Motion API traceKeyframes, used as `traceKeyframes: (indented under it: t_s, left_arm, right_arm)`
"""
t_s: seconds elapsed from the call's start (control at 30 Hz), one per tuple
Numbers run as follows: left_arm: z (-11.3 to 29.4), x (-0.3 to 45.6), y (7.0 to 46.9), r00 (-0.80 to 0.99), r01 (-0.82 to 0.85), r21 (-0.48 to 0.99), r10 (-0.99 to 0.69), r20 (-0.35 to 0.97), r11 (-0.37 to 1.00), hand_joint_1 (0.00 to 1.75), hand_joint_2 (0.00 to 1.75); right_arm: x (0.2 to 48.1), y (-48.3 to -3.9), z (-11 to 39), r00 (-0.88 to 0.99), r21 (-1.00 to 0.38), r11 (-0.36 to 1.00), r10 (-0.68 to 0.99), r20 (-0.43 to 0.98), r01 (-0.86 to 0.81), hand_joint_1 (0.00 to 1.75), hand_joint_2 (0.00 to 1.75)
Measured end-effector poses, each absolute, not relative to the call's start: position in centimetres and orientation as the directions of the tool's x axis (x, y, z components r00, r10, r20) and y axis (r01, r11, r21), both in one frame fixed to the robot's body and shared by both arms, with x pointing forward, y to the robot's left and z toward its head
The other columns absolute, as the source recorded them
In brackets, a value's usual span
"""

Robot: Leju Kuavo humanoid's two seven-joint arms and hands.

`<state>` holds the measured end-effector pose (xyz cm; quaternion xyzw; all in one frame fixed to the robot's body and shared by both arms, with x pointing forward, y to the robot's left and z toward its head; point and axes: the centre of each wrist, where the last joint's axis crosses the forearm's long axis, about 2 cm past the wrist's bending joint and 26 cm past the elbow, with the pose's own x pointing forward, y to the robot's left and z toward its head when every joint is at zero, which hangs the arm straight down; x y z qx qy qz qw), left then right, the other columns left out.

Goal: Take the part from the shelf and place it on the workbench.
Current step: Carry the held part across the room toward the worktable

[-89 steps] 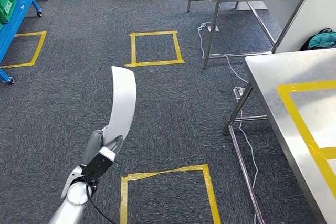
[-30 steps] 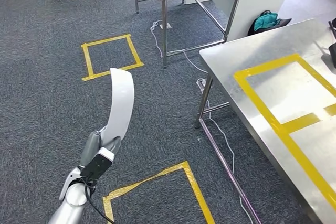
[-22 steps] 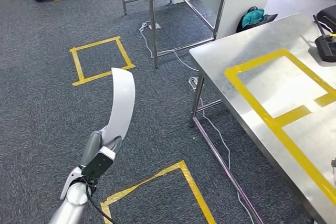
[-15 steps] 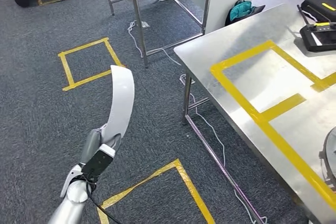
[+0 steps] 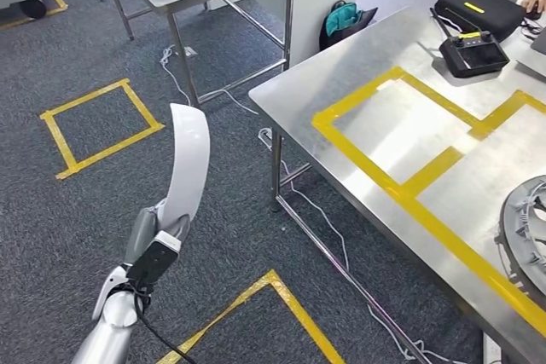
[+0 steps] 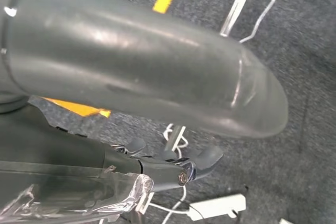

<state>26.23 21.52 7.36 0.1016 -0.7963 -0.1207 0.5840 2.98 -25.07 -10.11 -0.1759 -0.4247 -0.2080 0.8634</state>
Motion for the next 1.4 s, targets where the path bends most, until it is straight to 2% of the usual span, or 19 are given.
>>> traceKeyframes:
  t_s: [1.4]
  left_arm:
    - [6.93, 26.27, 21.85, -0.333, -0.034, 0.335, -0.327, 0.884, 0.942, 1.75, 1.75]
  right_arm:
    - [2.51, -24.99, -10.75, 0.605, -0.095, 0.904, -0.197, 0.771, 0.416, 0.0, 0.0]
